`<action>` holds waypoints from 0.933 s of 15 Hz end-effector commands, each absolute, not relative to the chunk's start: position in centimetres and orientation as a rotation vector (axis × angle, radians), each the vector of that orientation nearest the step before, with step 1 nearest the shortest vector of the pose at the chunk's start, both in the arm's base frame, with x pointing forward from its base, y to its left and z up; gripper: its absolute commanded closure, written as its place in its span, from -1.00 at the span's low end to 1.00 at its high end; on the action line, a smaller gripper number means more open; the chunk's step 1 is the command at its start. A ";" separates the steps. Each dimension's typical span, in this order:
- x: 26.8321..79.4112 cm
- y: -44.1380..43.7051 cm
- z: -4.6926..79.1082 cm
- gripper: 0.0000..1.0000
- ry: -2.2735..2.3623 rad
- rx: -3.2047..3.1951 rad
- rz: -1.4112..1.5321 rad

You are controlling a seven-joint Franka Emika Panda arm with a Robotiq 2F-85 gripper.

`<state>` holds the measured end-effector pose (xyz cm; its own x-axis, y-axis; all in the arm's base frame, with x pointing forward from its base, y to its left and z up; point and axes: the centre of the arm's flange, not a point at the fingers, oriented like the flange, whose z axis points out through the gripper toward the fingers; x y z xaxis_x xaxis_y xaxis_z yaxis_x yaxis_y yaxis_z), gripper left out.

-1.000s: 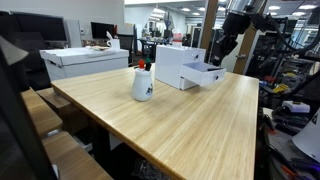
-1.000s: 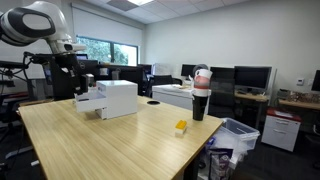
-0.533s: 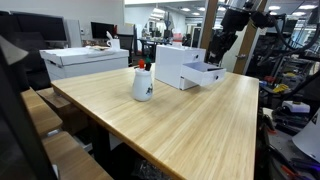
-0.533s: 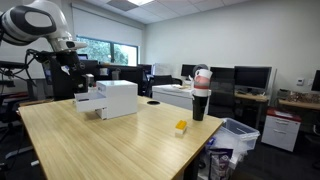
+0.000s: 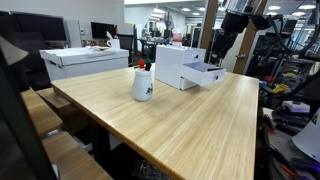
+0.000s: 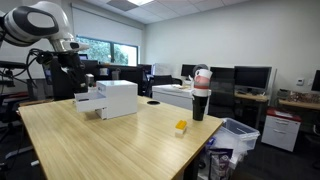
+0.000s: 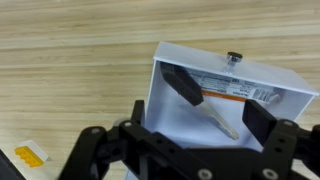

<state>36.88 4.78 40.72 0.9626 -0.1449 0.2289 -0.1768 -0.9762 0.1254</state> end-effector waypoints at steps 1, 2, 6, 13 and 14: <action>37.3 4.0 40.6 -1.00 -0.157 2.963 0.304; 37.3 3.9 40.5 -1.00 -0.149 2.965 0.303; 37.4 3.5 40.5 -1.00 -0.121 2.976 0.298; 38.0 3.3 40.1 -1.00 -0.035 2.978 0.275; 38.2 3.3 39.9 -1.00 -0.004 2.977 0.265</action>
<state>37.22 3.54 40.23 0.9798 -0.0466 0.1942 -0.0741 -0.9879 0.1366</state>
